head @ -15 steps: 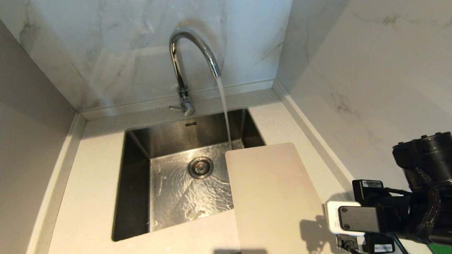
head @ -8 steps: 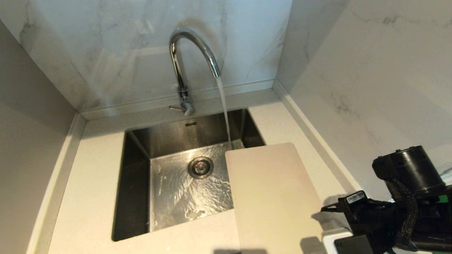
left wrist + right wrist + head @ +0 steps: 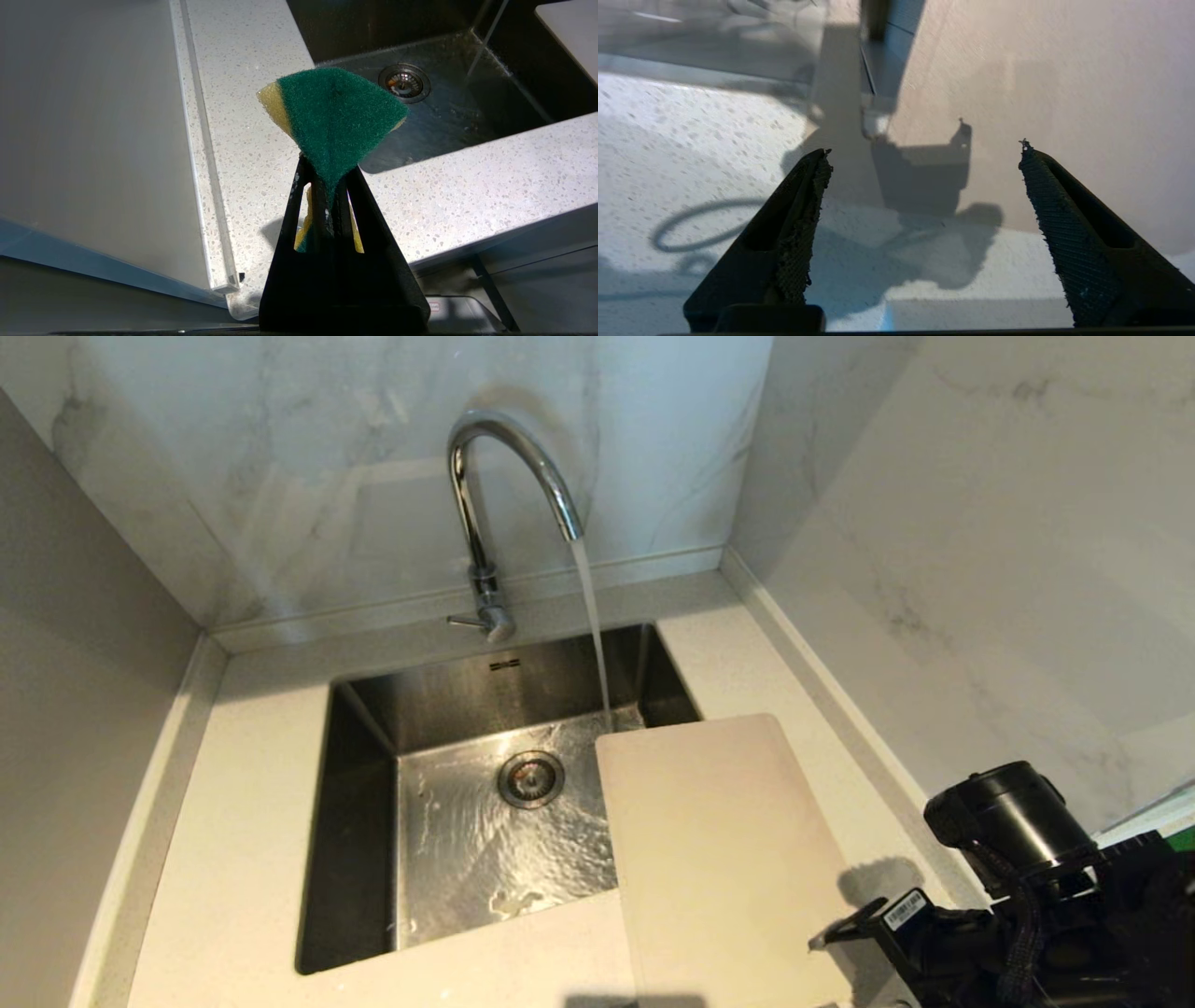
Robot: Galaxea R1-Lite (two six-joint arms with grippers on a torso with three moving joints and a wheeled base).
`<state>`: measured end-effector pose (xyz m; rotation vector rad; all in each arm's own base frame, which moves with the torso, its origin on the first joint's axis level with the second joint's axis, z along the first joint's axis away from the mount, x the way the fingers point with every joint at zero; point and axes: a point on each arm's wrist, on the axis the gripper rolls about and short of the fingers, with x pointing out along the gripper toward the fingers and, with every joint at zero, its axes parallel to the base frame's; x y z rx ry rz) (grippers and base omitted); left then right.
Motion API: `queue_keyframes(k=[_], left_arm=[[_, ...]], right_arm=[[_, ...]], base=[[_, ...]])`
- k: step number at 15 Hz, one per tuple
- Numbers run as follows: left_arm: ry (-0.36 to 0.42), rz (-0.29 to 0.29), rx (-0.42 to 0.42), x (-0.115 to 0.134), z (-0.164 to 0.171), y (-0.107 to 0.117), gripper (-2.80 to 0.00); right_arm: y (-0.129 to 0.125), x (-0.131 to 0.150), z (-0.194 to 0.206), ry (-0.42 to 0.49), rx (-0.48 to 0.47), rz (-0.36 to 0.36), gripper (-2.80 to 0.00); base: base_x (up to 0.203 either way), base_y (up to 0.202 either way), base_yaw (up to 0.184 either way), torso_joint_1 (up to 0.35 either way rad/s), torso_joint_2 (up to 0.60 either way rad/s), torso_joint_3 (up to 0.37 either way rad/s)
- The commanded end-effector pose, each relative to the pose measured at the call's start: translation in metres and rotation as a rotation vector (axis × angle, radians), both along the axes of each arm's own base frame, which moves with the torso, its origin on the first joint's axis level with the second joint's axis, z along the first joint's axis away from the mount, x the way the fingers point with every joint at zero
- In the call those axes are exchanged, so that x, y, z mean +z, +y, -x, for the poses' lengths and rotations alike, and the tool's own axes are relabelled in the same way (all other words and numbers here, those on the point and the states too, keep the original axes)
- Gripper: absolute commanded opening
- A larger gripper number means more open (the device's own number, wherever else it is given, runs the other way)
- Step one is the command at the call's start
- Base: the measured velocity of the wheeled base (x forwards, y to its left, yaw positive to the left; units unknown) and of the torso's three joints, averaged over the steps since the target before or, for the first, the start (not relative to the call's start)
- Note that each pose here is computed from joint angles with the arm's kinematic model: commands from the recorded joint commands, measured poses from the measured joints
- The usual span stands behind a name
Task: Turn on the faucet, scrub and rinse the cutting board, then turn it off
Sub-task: Pick up the cutting board
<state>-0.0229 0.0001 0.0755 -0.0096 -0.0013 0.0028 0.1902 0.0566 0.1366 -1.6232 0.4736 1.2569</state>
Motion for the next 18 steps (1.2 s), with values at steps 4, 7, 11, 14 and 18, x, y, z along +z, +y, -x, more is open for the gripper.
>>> queue_keyframes(k=[4,7,11,14,18], left_arm=[[0.003,0.0,0.0,-0.001,0.0,0.0,-2.8],[0.004,0.0,0.0,-0.001,0.0,0.0,-2.8],[0.003,0.0,0.0,-0.001,0.0,0.0,-2.8],[0.004,-0.002,-0.001,-0.001,0.0,0.0,-2.8],[0.003,-0.002,-0.001,-0.001,0.0,0.0,-2.8]], right_arm=[[0.023,-0.015,0.012,0.129,0.049,-0.028,0.0],[0.026,-0.024,0.019,0.192,0.052,-0.024,0.0],[0.02,-0.039,0.033,0.26,0.047,0.006,0.0],[0.019,-0.043,0.035,0.284,0.036,0.013,0.0],[0.02,-0.046,0.032,0.299,0.026,0.018,0.0]], base=[[0.0,0.0,0.0,0.0,0.0,0.0],[0.0,0.0,0.0,0.0,0.0,0.0],[0.0,0.0,0.0,0.0,0.0,0.0],[0.0,0.0,0.0,0.0,0.0,0.0],[0.0,0.0,0.0,0.0,0.0,0.0]])
